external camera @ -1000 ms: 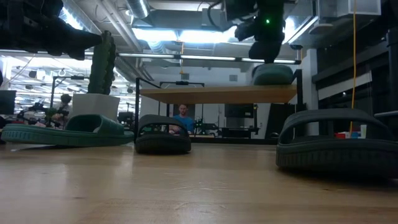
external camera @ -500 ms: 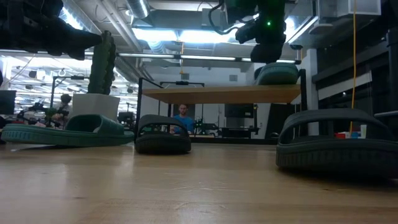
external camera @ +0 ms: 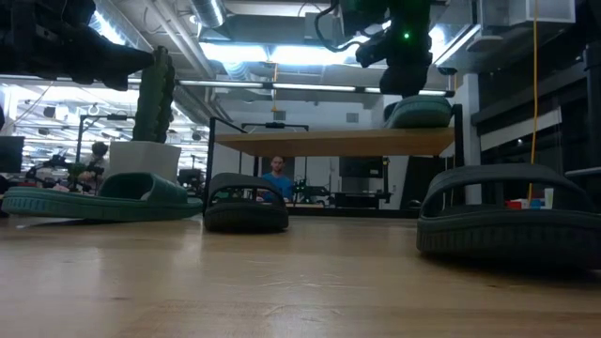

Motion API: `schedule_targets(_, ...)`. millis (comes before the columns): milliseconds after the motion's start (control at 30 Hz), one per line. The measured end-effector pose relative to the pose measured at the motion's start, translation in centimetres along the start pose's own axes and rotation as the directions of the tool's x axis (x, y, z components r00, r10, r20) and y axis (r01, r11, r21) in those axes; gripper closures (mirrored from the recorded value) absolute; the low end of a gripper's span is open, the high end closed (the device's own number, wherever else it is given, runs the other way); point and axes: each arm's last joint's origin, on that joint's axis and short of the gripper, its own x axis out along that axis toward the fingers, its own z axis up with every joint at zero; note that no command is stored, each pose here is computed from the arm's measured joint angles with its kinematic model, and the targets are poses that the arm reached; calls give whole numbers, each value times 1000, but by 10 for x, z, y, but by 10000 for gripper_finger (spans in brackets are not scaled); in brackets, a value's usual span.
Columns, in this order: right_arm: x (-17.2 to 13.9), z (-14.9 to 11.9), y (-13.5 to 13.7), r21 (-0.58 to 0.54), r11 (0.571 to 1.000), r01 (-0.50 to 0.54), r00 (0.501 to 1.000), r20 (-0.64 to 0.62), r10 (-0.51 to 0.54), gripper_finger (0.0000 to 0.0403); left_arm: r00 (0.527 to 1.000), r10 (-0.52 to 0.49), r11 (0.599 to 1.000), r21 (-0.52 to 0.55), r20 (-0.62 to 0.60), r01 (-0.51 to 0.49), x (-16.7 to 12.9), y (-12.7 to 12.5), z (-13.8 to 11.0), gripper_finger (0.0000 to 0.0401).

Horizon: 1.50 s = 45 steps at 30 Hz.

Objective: Pick and place slides into the shelf
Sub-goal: Put the right green slide on the shelf, then put the green slide on the shelf

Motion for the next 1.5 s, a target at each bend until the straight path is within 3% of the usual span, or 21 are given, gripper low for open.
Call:
schedule_targets(700, 0, 0, 0, 1, 1000, -6, 1000, -5, 6, 357, 1000, -2, 1000, 1, -15, 2, 0, 0, -1, 401)
schedule_targets(1100, 1, 0, -1, 49, 999, -7, 1000, -10, 7, 273, 1000, -2, 1000, 2, -20, 2, 0, 0, -2, 401)
schedule_targets(1500, -17, 7, -13, 83, 996, -41, 998, 58, 37, 269, 1000, -2, 1000, 2, -20, 2, 0, 0, -2, 401)
